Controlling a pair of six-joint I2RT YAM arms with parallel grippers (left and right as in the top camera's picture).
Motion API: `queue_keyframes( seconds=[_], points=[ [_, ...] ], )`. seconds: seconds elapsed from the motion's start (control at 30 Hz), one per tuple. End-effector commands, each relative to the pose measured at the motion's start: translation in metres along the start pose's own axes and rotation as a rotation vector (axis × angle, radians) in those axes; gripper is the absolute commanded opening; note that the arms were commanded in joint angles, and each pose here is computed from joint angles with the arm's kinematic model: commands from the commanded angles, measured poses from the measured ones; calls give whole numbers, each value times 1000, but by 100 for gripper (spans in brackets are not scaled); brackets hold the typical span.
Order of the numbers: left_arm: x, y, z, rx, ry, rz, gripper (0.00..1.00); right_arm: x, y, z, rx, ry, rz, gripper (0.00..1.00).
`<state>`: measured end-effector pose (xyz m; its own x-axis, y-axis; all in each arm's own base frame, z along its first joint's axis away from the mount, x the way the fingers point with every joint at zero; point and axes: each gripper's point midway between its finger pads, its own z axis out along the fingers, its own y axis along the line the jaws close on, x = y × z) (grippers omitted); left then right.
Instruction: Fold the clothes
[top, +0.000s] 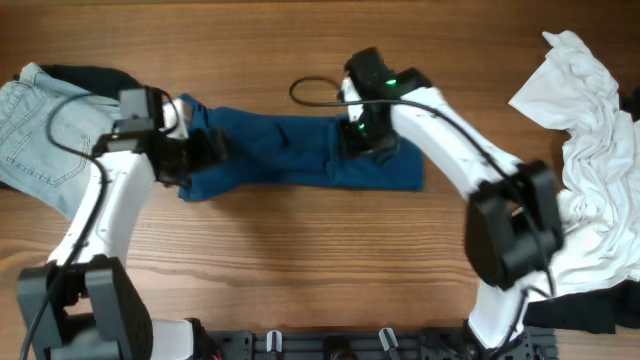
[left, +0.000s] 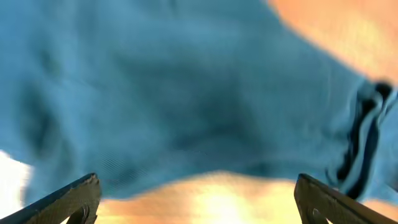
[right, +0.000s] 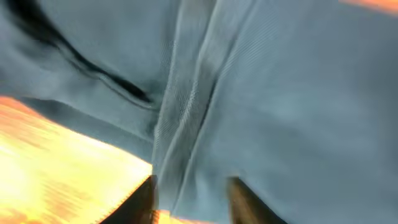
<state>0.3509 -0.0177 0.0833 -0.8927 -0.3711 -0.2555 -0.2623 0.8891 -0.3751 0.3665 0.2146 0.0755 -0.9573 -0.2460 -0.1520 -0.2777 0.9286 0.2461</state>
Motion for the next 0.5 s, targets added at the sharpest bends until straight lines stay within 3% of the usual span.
queue_keyframes(
  seconds=[0.0, 0.13, 0.3, 0.4, 0.43, 0.47],
  points=[
    [-29, 29, -14, -108, -104, 28, 100, -27, -4, -77, 19, -209, -7, 70],
    [-35, 50, 17, -146, -66, 132, 100, -21, -8, -75, 25, -185, 6, 71],
    [-60, 64, 43, -177, -135, 145, 100, -19, -9, -75, 26, -176, 7, 72],
    [-50, 72, 74, -163, -74, 133, 100, -17, -9, -75, 28, -168, 9, 71],
    [-45, 70, 79, -140, -52, 130, 98, -17, -9, -75, 28, -168, 9, 72],
    [-31, 63, 88, -87, 6, 122, 85, -17, -9, -75, 28, -168, 9, 72]
  ],
)
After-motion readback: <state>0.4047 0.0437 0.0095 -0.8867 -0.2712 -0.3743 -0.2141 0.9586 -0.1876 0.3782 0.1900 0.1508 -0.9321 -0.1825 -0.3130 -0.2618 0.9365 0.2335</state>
